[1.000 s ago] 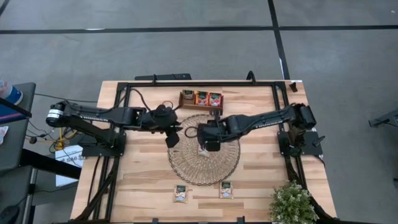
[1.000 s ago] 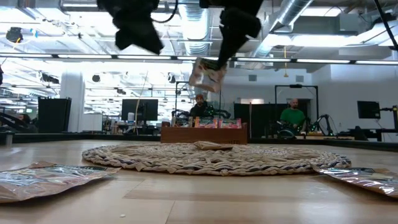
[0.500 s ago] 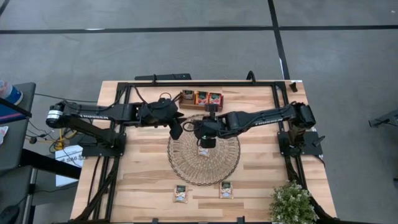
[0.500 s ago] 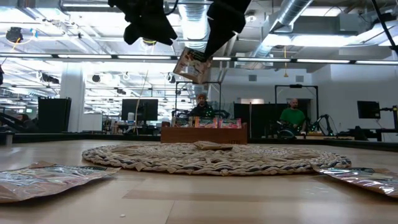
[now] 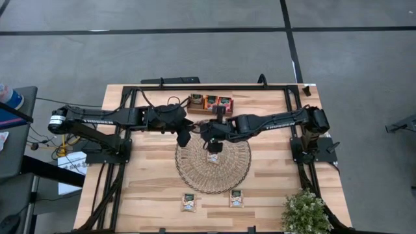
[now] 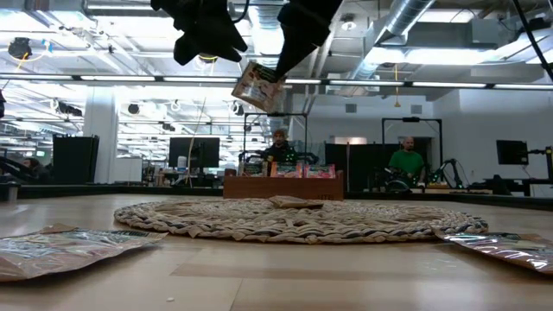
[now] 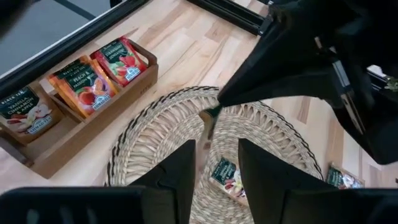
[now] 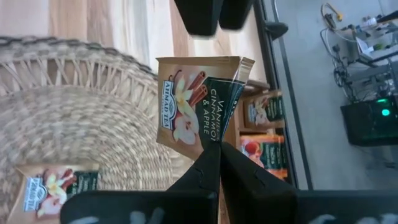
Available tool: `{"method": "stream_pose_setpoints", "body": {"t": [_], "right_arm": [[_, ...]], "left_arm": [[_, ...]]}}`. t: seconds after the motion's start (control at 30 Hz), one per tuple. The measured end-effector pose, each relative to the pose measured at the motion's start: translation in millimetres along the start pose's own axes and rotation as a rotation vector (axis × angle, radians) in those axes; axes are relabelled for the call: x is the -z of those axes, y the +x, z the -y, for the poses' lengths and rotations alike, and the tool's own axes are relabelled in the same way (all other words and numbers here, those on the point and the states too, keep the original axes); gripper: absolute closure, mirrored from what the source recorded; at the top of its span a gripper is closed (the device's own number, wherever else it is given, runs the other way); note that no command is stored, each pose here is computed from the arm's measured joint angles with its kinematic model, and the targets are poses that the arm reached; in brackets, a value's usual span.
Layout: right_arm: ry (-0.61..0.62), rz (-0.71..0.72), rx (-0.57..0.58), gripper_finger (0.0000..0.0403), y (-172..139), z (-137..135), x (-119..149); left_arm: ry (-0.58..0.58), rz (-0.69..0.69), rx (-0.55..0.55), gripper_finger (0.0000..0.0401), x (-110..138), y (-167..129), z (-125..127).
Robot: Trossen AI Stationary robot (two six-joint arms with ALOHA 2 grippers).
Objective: Pick & Place Tea
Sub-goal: Put the brown tea bag into the left section of the wooden organizer
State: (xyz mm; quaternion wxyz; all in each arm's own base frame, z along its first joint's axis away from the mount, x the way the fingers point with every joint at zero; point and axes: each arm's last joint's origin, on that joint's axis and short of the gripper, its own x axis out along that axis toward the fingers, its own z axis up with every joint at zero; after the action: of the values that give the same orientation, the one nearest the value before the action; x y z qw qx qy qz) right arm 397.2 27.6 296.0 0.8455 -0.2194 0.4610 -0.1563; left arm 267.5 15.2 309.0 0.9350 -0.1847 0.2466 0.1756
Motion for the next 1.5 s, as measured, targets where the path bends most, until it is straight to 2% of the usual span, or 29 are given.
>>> {"method": "stream_pose_setpoints", "body": {"t": [0.3, 0.7, 0.97, 1.13, 1.27, 1.5], "right_arm": [[-0.005, 0.009, -0.004, 0.0403, 0, 0, -1], [-0.006, 0.012, -0.022, 0.0403, 0, -1, -1], [-0.021, 0.013, -0.026, 0.0403, 0, -1, -1], [-0.022, 0.013, -0.026, 0.0403, 0, -1, -1], [-0.03, 0.013, -0.026, 0.0403, 0, -1, -1], [-0.033, 0.013, -0.026, 0.0403, 0, -1, -1]], "left_arm": [[-0.016, -0.011, -0.006, 0.0245, 1, 1, 0], [0.019, -0.045, -0.008, 0.0243, 7, 21, 2], [0.031, 0.03, -0.011, 0.0243, -2, 21, -1], [0.029, 0.017, 0.005, 0.0243, -3, 22, -5], [0.03, 0.012, 0.013, 0.0262, -4, 23, -6], [0.051, 0.006, 0.026, 0.0325, -4, 23, -6]]}}
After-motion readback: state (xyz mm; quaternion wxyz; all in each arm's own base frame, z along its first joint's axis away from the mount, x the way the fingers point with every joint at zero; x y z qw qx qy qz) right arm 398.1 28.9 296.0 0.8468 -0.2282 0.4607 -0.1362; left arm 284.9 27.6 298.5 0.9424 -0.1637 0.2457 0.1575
